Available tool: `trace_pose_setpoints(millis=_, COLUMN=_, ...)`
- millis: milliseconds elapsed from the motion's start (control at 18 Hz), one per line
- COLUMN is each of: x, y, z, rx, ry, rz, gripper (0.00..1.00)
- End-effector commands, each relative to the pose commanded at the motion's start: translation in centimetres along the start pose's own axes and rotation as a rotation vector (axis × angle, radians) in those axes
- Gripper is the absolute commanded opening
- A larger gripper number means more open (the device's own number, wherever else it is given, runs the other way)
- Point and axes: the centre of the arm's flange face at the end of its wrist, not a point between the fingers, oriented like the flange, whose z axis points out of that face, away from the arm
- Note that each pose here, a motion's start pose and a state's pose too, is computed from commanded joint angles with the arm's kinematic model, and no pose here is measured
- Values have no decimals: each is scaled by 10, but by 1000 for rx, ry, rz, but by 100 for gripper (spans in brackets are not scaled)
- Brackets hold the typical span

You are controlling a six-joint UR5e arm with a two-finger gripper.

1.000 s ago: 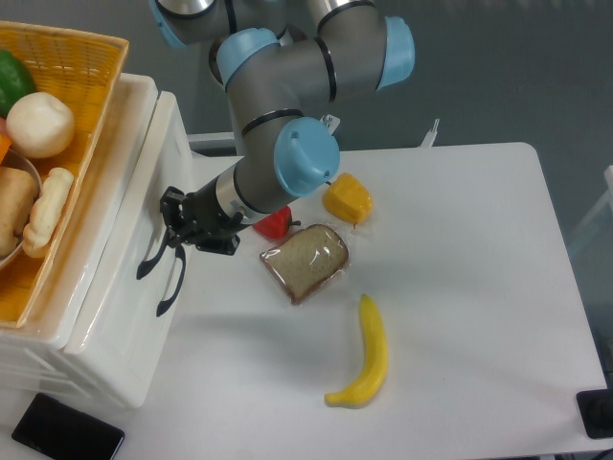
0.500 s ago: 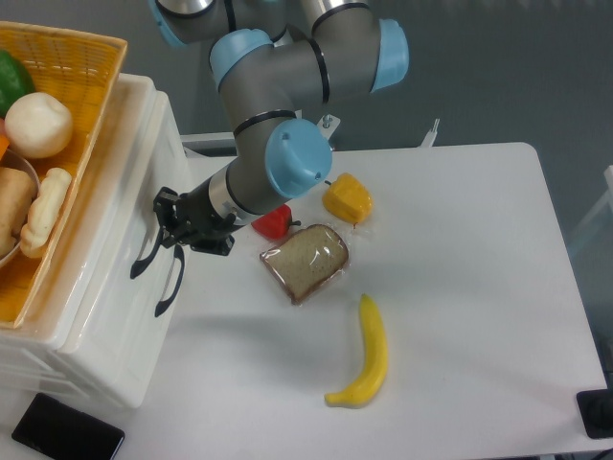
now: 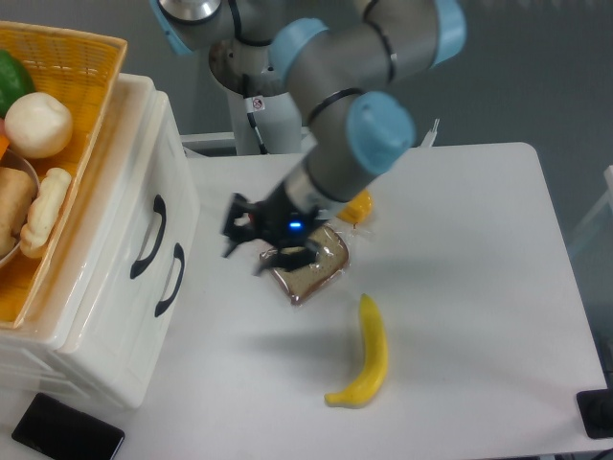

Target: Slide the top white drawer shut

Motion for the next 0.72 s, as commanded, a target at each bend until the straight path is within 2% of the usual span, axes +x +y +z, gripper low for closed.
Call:
trace_pose_setpoints(millis=111, x=-25, y=14, z=-3, rx=-33, ry=-59, rz=58, gripper=100)
trace_pose_setpoints(millis=389, x=-75, y=45, z=1, rx=-212, ry=-160, rz=195, gripper=100)
trace_pose_setpoints(millis=722, x=-113, y=61, z=-3, rx=-279, ry=-152, rz=428, gripper=100)
